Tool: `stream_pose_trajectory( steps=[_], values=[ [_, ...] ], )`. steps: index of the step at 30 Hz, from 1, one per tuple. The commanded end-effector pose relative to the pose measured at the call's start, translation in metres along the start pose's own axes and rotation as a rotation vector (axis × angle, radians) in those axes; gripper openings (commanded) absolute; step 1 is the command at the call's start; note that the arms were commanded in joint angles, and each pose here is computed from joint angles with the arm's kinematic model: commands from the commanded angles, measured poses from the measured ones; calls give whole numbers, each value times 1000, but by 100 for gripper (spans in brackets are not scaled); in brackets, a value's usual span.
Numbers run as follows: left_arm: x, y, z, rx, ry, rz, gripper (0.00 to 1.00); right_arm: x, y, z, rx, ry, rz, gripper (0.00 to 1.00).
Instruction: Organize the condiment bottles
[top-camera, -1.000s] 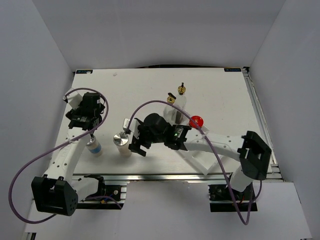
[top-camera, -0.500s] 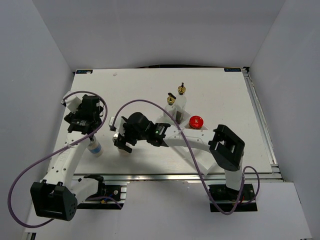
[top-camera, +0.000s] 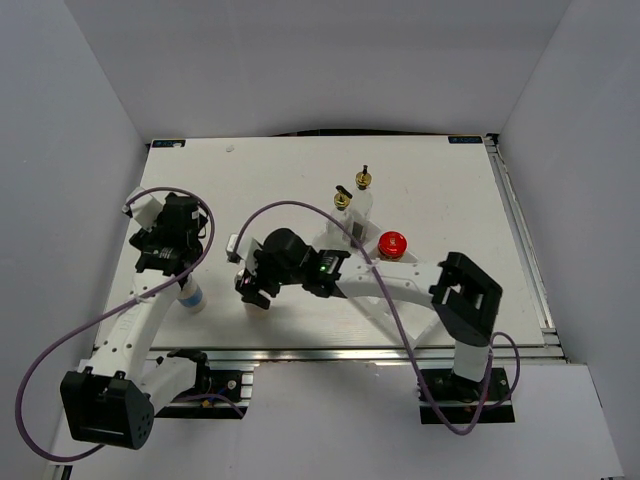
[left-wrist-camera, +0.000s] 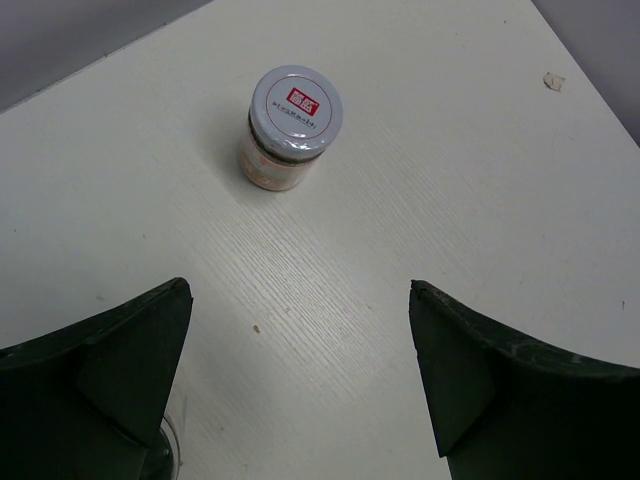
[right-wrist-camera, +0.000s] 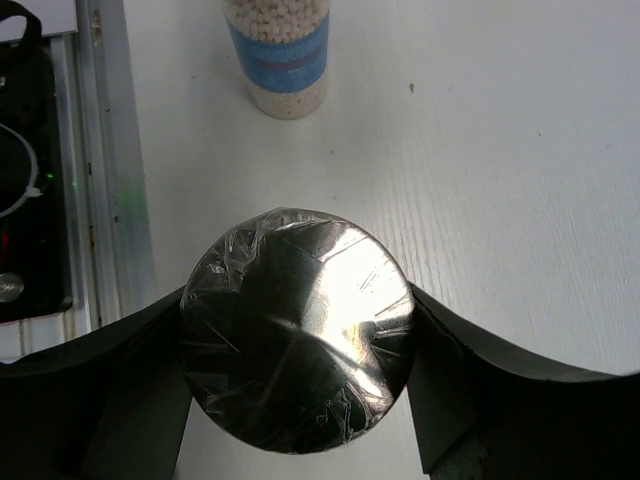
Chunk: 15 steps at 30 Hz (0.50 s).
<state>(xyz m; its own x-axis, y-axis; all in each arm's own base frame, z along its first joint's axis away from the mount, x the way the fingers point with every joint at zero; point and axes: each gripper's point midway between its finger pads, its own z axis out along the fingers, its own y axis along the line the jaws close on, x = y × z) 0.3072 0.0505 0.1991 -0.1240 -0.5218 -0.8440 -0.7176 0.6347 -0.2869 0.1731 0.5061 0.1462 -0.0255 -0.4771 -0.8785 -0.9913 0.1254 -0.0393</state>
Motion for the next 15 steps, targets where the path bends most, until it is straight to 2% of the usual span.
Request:
stream_pose_trajectory(
  steps=[1, 2, 4, 6, 7, 10, 11, 15],
  values=[
    [-5, -10, -5, 66, -6, -32, 98, -68, 2, -55, 45, -197, 38, 18],
    [-5, -11, -6, 79, -4, -34, 98, -81, 0, -80, 78, -229, 47, 18],
    [-4, -15, -7, 103, 4, -36, 98, -56, -16, -103, 207, -153, 131, 17],
    [-3, -19, -8, 129, 8, -39, 98, -50, -25, -141, 307, -142, 219, 18],
    [-1, -21, -8, 143, 13, -39, 98, -24, -34, -156, 396, -70, 257, 18],
    [2, -25, -8, 169, 23, -37, 98, -14, -38, -210, 502, -84, 354, 17],
    [2, -26, -8, 170, 22, -37, 98, 4, -35, -221, 520, -22, 377, 17],
    [5, -30, -7, 188, 37, -31, 98, 36, -41, -272, 677, 32, 516, 15]
  ],
)
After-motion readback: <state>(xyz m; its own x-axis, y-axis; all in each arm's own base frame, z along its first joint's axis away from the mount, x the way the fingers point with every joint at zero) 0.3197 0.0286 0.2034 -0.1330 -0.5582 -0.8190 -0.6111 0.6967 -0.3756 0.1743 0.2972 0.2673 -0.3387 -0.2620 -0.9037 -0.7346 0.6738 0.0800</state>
